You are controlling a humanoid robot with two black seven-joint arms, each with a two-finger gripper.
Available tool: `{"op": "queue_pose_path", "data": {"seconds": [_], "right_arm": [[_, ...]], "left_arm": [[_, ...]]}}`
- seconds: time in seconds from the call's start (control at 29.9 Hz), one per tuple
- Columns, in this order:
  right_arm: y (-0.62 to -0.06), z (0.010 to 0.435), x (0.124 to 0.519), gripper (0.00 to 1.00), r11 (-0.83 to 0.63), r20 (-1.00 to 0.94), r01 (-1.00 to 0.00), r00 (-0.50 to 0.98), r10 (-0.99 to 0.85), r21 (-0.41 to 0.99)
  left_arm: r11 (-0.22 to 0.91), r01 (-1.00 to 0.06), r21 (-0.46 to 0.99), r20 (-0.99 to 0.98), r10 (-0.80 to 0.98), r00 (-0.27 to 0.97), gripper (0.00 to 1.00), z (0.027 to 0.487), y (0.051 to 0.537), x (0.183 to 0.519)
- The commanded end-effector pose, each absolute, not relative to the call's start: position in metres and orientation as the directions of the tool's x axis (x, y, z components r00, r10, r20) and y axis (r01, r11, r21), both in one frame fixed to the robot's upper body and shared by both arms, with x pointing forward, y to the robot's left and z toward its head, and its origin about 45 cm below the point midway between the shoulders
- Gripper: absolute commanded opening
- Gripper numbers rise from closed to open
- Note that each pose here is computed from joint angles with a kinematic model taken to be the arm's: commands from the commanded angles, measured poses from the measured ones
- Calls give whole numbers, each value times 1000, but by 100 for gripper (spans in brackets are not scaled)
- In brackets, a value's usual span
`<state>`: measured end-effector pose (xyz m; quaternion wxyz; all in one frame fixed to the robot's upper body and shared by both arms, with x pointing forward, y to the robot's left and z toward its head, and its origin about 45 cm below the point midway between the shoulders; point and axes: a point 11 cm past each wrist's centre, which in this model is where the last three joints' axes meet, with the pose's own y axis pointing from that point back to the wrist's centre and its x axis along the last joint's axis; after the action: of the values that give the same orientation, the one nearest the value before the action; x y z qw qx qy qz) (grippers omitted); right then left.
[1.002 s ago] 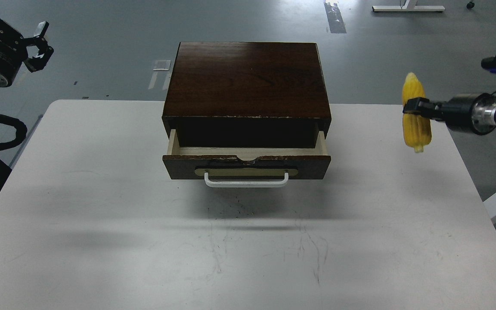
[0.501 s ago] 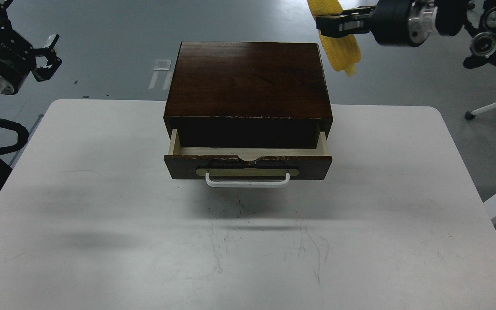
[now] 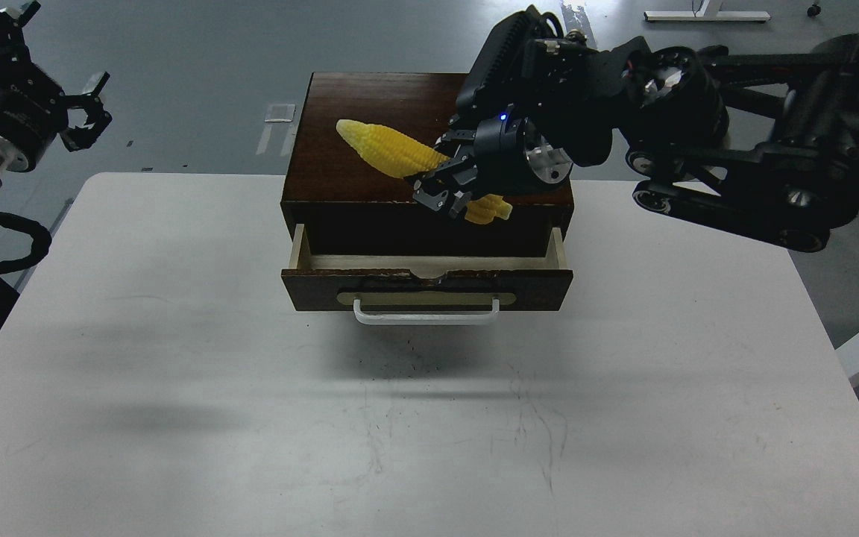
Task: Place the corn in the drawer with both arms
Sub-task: 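Lower the corn into the open drawer and open the right gripper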
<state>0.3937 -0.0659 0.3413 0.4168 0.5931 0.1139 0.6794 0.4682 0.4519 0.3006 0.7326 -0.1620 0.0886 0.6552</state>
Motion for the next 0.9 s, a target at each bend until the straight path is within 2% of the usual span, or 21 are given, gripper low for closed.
{"op": "queue_pose_path", "data": {"seconds": [0.0, 0.1, 0.17, 0.27, 0.33, 0.53, 0.63, 0.7, 0.84, 0.87], "right_arm": [[-68, 326, 391, 8, -601, 660, -431, -18, 751, 673], [-73, 315, 392, 11, -574, 616, -442, -59, 786, 689], [-68, 311, 388, 26, -577, 612, -430, -69, 788, 694], [-66, 306, 388, 38, -577, 613, -424, -63, 788, 698], [-67, 304, 388, 49, -576, 614, -425, -57, 787, 698], [-69, 298, 387, 61, -575, 617, -416, -41, 786, 705], [-69, 300, 388, 70, -577, 621, -419, -40, 783, 701], [-70, 305, 390, 82, -585, 633, -426, -36, 774, 691], [-73, 317, 395, 89, -602, 662, -447, -28, 749, 662], [-75, 328, 399, 94, -615, 684, -462, -24, 729, 639]], "left_arm": [[83, -989, -124, -337, 934, 121, 98, 303, 456, 467], [77, -989, -127, -331, 936, 116, 98, 306, 460, 466], [77, -989, -127, -331, 936, 116, 98, 306, 460, 466], [77, -989, -125, -331, 936, 115, 98, 305, 460, 466], [77, -989, -125, -331, 936, 115, 98, 305, 460, 466], [72, -990, -121, -326, 939, 108, 98, 308, 465, 465], [71, -991, -114, -322, 941, 104, 98, 309, 467, 464], [68, -992, -105, -317, 943, 99, 98, 309, 471, 463], [66, -992, -108, -316, 944, 97, 98, 310, 472, 462], [65, -992, -109, -317, 943, 97, 98, 310, 472, 462]]}}
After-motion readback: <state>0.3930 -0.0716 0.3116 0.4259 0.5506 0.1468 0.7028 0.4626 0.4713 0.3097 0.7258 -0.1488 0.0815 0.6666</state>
